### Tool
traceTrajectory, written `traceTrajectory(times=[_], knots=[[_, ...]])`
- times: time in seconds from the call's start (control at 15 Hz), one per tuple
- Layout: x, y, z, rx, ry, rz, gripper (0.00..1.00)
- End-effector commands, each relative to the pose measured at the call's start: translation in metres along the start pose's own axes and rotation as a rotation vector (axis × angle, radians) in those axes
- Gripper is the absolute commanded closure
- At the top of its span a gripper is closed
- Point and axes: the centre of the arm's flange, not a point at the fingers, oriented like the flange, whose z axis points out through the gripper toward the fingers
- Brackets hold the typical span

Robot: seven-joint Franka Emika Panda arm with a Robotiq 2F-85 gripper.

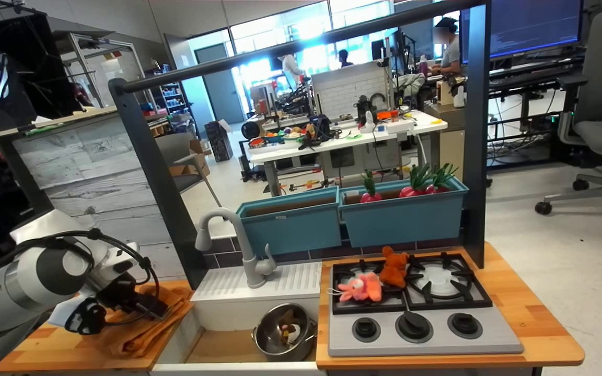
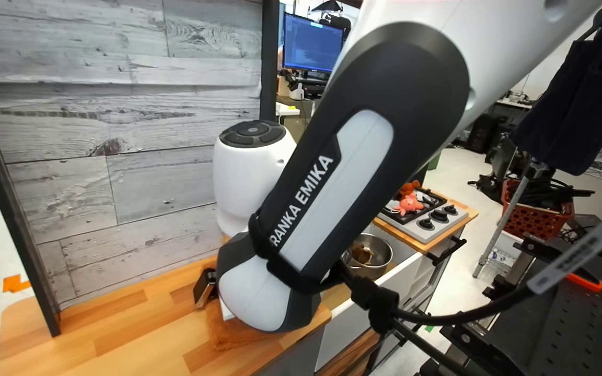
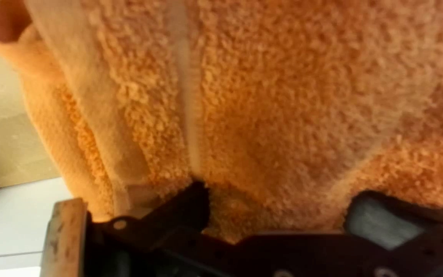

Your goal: Pick up the plush toys from the counter and stove and put them in the pot, then wipe the counter

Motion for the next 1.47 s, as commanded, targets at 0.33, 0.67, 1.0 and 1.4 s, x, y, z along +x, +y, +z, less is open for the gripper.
traceTrajectory(times=[0.33,0.67,1.0,1.4], knots=[[-0.055,-0.121,0.017,0.129,0.03,-0.129,0.0],[-0.094,-0.195,-0.002,0.216,0.011,-0.191,0.0],[-0.1,-0.146,-0.001,0.138,-0.11,-0.218,0.0],[-0.052,-0.055,0.015,-0.009,-0.082,-0.024,0.0]])
